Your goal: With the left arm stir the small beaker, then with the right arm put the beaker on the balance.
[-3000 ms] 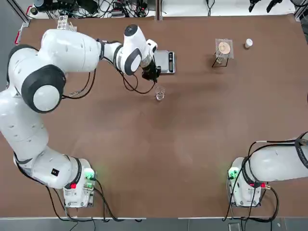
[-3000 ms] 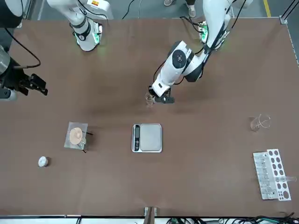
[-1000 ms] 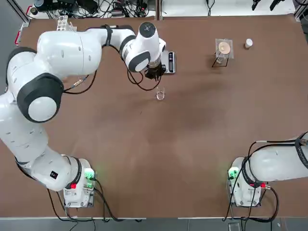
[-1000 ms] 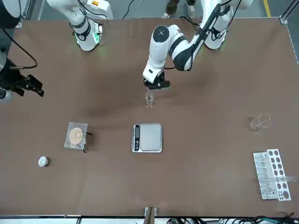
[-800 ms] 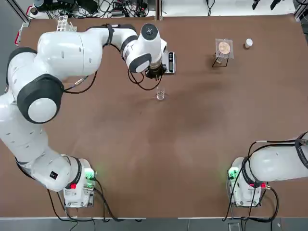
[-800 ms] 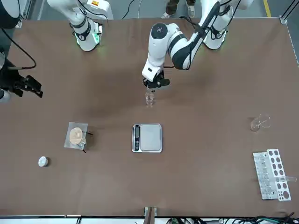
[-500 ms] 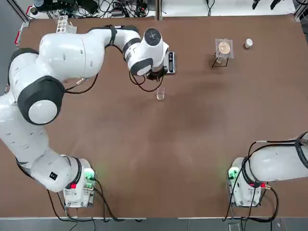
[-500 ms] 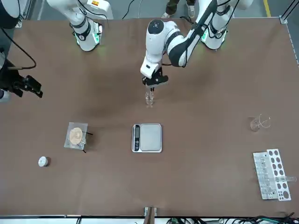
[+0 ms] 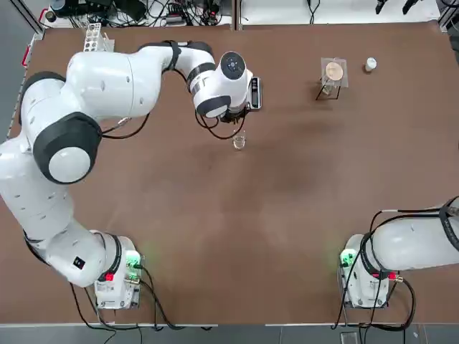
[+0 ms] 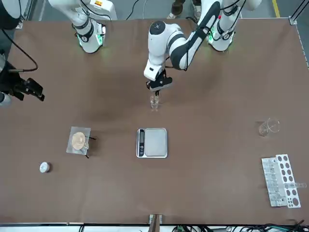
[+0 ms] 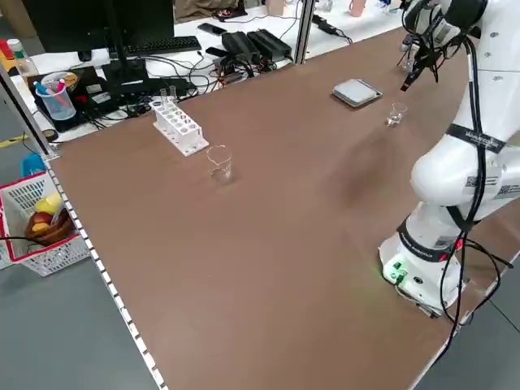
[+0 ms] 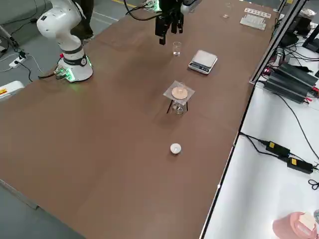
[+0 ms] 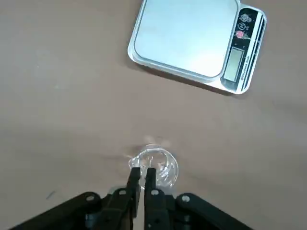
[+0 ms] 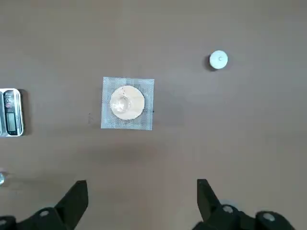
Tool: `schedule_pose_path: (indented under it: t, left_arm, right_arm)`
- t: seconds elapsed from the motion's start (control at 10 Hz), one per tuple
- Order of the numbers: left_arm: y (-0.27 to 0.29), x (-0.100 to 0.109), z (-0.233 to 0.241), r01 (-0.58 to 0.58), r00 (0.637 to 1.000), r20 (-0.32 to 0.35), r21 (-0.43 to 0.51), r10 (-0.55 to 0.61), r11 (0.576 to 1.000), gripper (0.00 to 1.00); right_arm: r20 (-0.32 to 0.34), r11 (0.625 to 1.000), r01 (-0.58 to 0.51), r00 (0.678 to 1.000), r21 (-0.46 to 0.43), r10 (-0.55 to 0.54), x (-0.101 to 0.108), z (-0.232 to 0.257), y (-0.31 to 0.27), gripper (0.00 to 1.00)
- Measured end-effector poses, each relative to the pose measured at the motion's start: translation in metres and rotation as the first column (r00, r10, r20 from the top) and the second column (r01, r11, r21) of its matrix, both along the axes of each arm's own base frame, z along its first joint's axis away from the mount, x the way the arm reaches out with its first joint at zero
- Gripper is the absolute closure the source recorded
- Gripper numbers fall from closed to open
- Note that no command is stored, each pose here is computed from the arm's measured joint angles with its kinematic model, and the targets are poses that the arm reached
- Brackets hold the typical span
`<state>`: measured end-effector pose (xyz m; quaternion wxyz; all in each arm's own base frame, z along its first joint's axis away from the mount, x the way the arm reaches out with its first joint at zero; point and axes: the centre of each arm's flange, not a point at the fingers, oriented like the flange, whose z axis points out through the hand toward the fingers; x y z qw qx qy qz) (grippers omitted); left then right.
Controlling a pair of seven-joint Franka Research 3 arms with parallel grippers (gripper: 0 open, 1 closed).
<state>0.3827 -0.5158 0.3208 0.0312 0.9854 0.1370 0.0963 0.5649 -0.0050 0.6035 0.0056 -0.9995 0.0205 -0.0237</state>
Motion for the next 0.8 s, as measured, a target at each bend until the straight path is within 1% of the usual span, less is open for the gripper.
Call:
schedule_pose_path:
  t: [0.2, 0.4, 0.6, 0.8]
  left_arm:
    - [0.000, 0.006, 0.004, -0.009, 1.000, 0.006, -0.007, 0.009, 1.000, 0.93]
    - [-0.002, 0.007, 0.006, -0.018, 1.000, 0.007, -0.016, 0.018, 1.000, 0.93]
    - [-0.005, 0.003, 0.003, -0.029, 1.000, 0.001, -0.018, 0.029, 0.999, 0.93]
    - [-0.012, -0.006, -0.008, -0.025, 1.000, -0.015, -0.011, 0.024, 1.000, 0.93]
  right_arm:
    - [0.000, 1.000, -0.003, 1.000, 0.000, 0.003, 0.000, 0.000, 0.002, 0.00]
    - [0.000, 1.000, -0.007, 1.000, 0.000, 0.007, 0.000, 0.000, 0.004, 0.00]
    - [0.000, 1.000, -0.008, 1.000, 0.000, 0.008, 0.000, 0.000, 0.004, 0.00]
    - [0.000, 1.000, -0.010, 1.000, 0.001, 0.010, 0.000, 0.000, 0.005, 0.00]
